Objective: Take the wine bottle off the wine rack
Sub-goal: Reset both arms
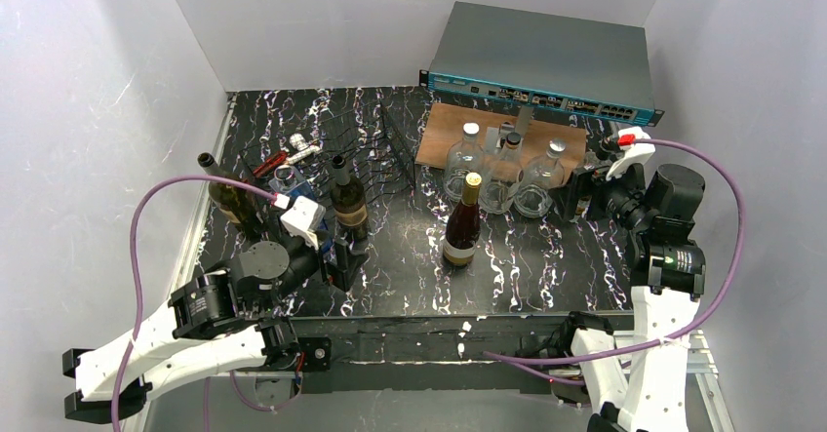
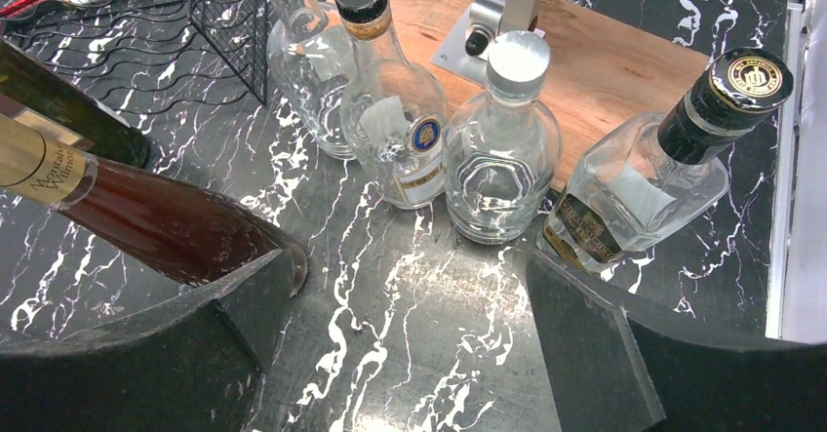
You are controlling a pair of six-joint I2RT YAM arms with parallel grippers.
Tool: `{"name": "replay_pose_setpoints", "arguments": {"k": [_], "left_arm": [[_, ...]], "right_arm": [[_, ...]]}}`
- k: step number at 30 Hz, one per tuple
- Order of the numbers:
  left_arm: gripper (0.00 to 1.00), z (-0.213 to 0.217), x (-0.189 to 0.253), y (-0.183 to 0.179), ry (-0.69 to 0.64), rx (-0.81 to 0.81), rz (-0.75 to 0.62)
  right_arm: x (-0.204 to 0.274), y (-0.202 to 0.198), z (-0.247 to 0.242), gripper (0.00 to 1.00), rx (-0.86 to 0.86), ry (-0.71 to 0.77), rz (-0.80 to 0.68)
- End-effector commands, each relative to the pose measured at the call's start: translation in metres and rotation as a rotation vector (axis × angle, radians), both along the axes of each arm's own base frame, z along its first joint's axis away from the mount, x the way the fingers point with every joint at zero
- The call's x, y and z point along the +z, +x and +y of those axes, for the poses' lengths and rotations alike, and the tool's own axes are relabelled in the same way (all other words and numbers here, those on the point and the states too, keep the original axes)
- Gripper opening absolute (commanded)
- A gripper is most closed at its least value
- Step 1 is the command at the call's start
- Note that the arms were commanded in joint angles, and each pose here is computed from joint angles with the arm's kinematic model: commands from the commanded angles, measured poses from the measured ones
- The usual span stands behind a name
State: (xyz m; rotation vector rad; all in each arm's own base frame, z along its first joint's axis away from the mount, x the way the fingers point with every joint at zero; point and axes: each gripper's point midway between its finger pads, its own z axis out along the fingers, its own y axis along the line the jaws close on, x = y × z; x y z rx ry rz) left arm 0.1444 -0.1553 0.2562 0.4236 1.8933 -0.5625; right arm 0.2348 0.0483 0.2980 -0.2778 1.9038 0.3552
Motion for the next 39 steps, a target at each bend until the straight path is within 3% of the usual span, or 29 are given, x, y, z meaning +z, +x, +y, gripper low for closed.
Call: {"name": "replay_pose_setpoints", "arguments": {"k": [1,39], "left_arm": [[0.98,-0.005,0.018,0.000,-0.029,-0.015,-0.023],[0.98,-0.004,0.007,0.004,-0.006,-0.001,-0.034]], "right_arm": [[0.010,0.002,0.001,0.99,0.021,-0.021,-0.058],[-0.001,-0.001,0.008,0.98,0.069,-0.013,-0.044]]}}
